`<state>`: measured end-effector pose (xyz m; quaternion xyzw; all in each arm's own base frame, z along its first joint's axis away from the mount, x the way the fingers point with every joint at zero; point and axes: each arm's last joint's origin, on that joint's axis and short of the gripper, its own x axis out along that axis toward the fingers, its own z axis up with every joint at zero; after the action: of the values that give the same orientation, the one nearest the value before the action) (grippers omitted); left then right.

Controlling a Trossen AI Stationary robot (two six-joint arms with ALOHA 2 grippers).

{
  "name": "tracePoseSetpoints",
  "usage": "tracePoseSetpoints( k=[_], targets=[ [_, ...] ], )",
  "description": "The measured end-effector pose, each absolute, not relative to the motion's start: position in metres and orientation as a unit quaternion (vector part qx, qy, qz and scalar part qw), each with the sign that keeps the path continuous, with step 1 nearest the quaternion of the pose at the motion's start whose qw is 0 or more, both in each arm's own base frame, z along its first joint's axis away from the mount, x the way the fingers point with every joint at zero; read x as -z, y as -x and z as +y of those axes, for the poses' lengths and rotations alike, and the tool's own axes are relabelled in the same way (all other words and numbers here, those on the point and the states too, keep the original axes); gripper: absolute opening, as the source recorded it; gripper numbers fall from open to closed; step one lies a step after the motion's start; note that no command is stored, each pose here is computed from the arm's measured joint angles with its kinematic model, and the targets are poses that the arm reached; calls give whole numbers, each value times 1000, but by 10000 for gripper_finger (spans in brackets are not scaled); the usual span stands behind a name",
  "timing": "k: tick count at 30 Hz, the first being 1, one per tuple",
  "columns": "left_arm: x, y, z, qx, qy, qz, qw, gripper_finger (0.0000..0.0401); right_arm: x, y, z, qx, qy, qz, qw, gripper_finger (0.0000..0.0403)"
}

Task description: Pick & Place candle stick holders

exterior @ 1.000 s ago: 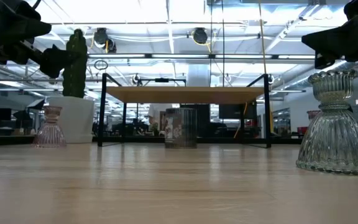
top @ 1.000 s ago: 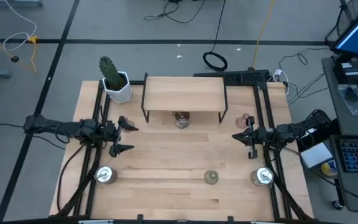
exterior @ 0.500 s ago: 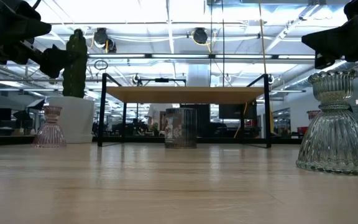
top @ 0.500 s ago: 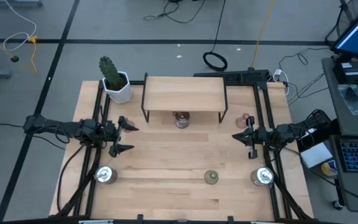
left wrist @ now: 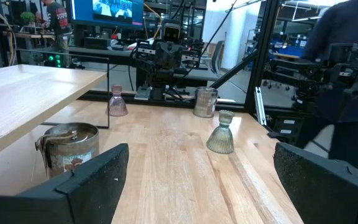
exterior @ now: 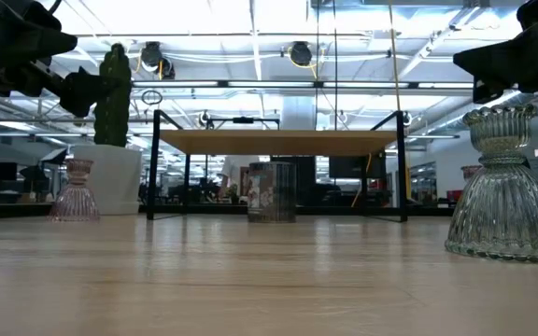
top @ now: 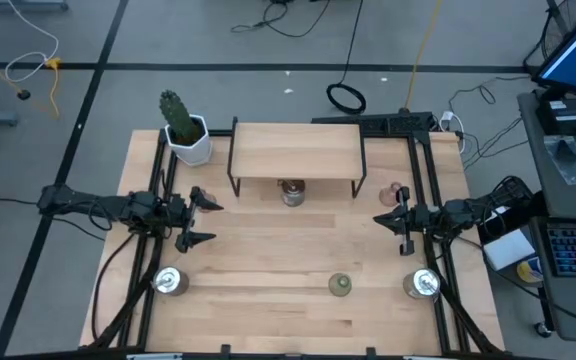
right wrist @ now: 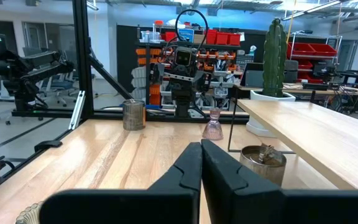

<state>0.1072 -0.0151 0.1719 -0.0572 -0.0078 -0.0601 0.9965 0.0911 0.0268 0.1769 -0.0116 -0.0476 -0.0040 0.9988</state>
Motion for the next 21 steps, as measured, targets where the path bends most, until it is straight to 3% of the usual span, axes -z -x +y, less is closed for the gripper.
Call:
tracePoseSetpoints(
  k=[21],
  targets=[
    [-172, -107, -15, 60, 57, -8, 997, 395, -178, -91, 27, 6, 8, -55, 998, 0]
  ],
)
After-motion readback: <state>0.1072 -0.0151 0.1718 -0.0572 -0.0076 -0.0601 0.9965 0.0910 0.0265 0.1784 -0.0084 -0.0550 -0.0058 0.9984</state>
